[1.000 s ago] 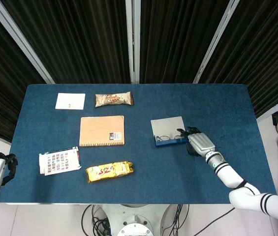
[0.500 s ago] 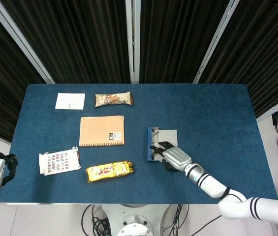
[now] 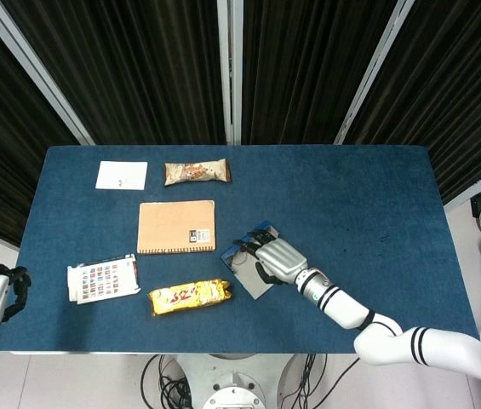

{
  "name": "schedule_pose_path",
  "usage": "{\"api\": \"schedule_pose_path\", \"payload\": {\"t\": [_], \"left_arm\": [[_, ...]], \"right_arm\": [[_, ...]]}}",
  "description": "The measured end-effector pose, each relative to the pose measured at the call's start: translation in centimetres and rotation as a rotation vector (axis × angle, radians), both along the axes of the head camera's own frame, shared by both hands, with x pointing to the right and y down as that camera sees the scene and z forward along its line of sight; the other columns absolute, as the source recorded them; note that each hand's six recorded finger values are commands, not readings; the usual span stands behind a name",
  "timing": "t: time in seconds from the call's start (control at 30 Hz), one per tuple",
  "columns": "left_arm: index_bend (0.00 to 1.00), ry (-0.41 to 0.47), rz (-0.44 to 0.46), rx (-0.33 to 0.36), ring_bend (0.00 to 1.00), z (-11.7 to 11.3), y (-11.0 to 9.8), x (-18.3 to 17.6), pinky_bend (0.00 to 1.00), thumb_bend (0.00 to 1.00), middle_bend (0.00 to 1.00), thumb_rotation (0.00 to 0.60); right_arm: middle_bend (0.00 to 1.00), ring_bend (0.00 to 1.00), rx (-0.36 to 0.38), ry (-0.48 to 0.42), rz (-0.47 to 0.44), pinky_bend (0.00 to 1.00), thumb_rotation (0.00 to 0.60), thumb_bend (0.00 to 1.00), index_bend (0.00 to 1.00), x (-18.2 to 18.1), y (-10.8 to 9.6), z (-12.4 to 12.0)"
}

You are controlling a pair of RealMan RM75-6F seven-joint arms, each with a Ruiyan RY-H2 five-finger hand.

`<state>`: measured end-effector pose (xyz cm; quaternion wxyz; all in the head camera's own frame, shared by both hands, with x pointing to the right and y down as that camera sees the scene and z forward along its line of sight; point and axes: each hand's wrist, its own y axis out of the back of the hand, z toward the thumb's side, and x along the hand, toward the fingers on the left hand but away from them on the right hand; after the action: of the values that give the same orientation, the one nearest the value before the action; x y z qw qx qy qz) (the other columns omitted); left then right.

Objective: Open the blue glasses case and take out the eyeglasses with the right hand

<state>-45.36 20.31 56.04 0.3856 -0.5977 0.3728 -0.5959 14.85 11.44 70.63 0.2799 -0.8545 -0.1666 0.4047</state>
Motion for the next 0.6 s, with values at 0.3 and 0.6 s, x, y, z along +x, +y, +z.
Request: {"api": "schedule_pose_path", "payload": {"t": [0.3,0.6], "left_arm": [[0.67,-0.003,-0.002,0.001,0.45,0.0,0.0,0.0,0.45,0.58,0.64,0.6],[0.67,-0.002,-0.004,0.001,0.45,0.0,0.0,-0.1,0.45,0.58,0.64,0.6]], "right_arm": [[0.2,0.0,0.018,0.079,0.063,0.0,0.6,0.78,0.0,0.2,-3.9,2.4],[0.23,0.0,-0.032,0.167,0.075,0.0,0.6,0.78,0.0,0.3,-5.3,5.1]]}}
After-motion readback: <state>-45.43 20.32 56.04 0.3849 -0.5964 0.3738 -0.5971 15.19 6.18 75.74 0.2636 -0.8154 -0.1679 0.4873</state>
